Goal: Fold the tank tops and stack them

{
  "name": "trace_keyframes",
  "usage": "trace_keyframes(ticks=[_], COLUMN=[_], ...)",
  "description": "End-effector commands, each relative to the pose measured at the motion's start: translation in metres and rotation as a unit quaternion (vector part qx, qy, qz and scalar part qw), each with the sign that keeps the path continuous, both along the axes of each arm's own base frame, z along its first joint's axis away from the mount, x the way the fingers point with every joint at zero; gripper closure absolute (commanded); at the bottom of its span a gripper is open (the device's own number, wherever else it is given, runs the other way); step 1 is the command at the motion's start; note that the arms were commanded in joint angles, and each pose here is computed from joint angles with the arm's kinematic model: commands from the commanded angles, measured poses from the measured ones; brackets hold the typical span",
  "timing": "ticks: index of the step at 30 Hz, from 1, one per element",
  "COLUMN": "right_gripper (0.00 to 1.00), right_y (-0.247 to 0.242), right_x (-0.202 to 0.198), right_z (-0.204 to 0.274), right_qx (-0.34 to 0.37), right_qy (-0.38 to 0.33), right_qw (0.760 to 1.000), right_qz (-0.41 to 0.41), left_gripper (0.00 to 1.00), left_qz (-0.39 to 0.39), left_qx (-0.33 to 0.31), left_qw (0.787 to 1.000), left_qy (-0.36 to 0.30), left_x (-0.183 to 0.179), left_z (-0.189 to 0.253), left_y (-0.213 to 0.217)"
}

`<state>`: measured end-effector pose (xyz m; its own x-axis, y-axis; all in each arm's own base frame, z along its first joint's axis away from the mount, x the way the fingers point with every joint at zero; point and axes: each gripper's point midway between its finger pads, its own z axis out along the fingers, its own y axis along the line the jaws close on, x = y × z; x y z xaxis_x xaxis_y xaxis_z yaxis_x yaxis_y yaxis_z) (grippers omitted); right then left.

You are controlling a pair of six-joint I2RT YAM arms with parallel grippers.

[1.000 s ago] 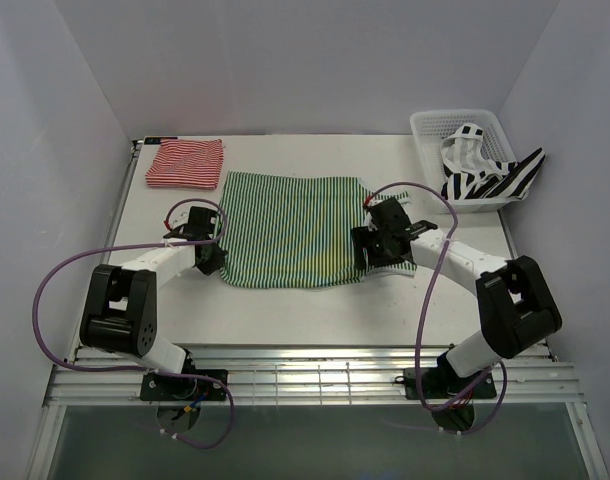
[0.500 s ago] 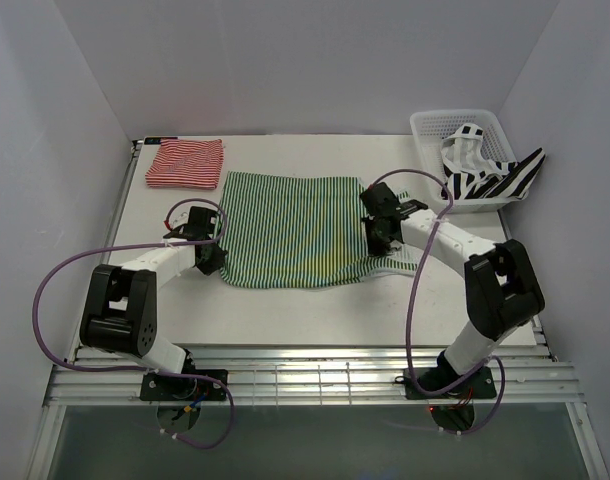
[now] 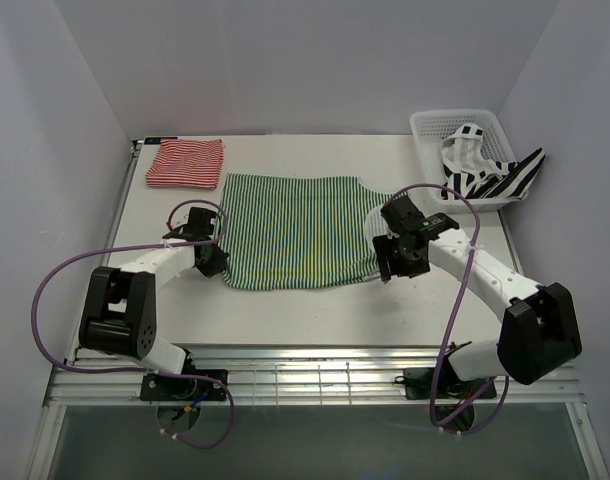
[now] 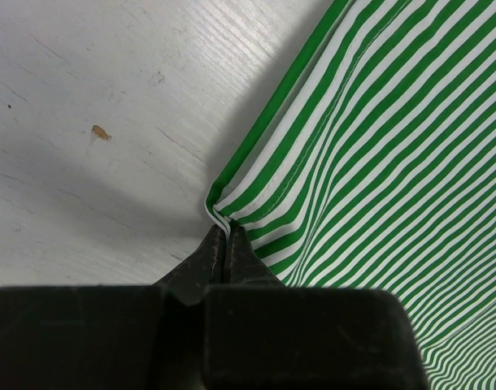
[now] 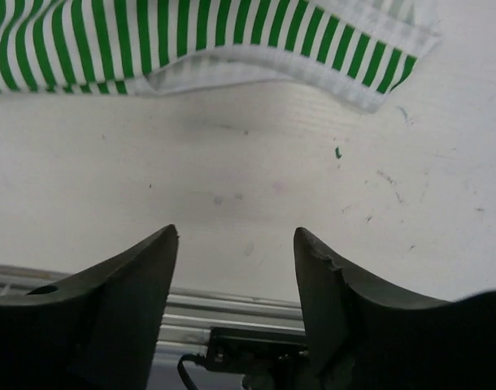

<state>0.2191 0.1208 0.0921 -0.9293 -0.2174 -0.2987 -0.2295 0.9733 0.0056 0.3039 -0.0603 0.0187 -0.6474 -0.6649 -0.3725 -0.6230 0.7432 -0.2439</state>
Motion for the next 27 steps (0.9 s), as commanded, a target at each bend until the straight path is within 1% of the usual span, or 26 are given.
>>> trace_keyframes(ticks=[1,2,3,4,6,7,9,10,12,13,16,19,20,25,26,27], right_gripper=[0.30,0.30,0.32,0.35,0.37,0.38,0.39,0.38,0.38,0.38,0.38,0.40,0.40,0.40,0.42,0.46], right_y=[-0.015,-0.018,-0.007,0.002,0.013,0.017,0.022,0.023,0.026,0.033,0.039,0.043,0.042,0.043,0.042,0.042], right_x=[0.051,0.056,0.075,0.077,0.087,0.087,0.084,0.088,0.090,0.094,0.102,0.101,0.093,0.081,0.079,0.079], right_z=[0.005,-0.005,-0.004,-0.008,-0.018,-0.022,-0.033,-0.034,-0.040,-0.040,-0.040,-0.046,-0.054,-0.066,-0.070,-0.071], right_qx=[-0.036,-0.033,-0.011,0.001,0.012,0.013,0.020,0.016,0.014,0.026,0.030,0.035,0.036,0.046,0.045,0.043], right_qy=[-0.091,-0.091,-0.125,-0.128,-0.134,-0.130,-0.121,-0.131,-0.140,-0.152,-0.154,-0.135,-0.114,-0.088,-0.082,-0.082], right_qw=[0.995,0.995,0.991,0.986,0.980,0.975,0.971,0.966,0.962,0.958,0.954,0.952,0.954,0.956,0.957,0.957], right_qz=[0.017,0.026,0.048,0.107,0.147,0.180,0.207,0.221,0.233,0.240,0.256,0.271,0.276,0.275,0.275,0.274], left_gripper=[1.00,1.00,1.00,1.00,1.00,1.00,1.00,1.00,1.00,1.00,1.00,1.00,1.00,1.00,1.00,1.00], left_qz=[-0.012,-0.011,-0.010,-0.010,-0.010,-0.009,-0.009,-0.009,-0.009,-0.011,-0.014,-0.011,-0.011,-0.012,-0.013,-0.013], left_qx=[-0.012,-0.010,-0.008,-0.006,-0.002,-0.002,0.000,0.001,0.003,0.003,0.003,0.005,0.005,0.004,0.004,0.004], left_qw=[1.000,1.000,1.000,1.000,1.000,1.000,1.000,1.000,1.000,1.000,1.000,1.000,1.000,1.000,1.000,1.000], left_qy=[-0.012,-0.013,-0.014,-0.014,-0.014,-0.011,-0.007,-0.007,-0.003,-0.002,0.001,0.002,0.002,0.002,0.002,0.003], left_x=[0.005,0.005,0.005,0.005,0.005,0.003,0.002,0.002,0.001,0.001,0.002,0.002,0.002,0.003,0.003,0.003], left_z=[0.011,0.010,0.011,0.010,0.009,0.007,0.005,0.005,0.002,0.002,0.000,-0.001,-0.001,-0.002,-0.002,-0.002], left_y=[-0.006,-0.005,-0.004,-0.003,-0.002,-0.001,0.000,-0.001,0.000,0.000,-0.001,0.000,0.001,0.000,0.000,0.000])
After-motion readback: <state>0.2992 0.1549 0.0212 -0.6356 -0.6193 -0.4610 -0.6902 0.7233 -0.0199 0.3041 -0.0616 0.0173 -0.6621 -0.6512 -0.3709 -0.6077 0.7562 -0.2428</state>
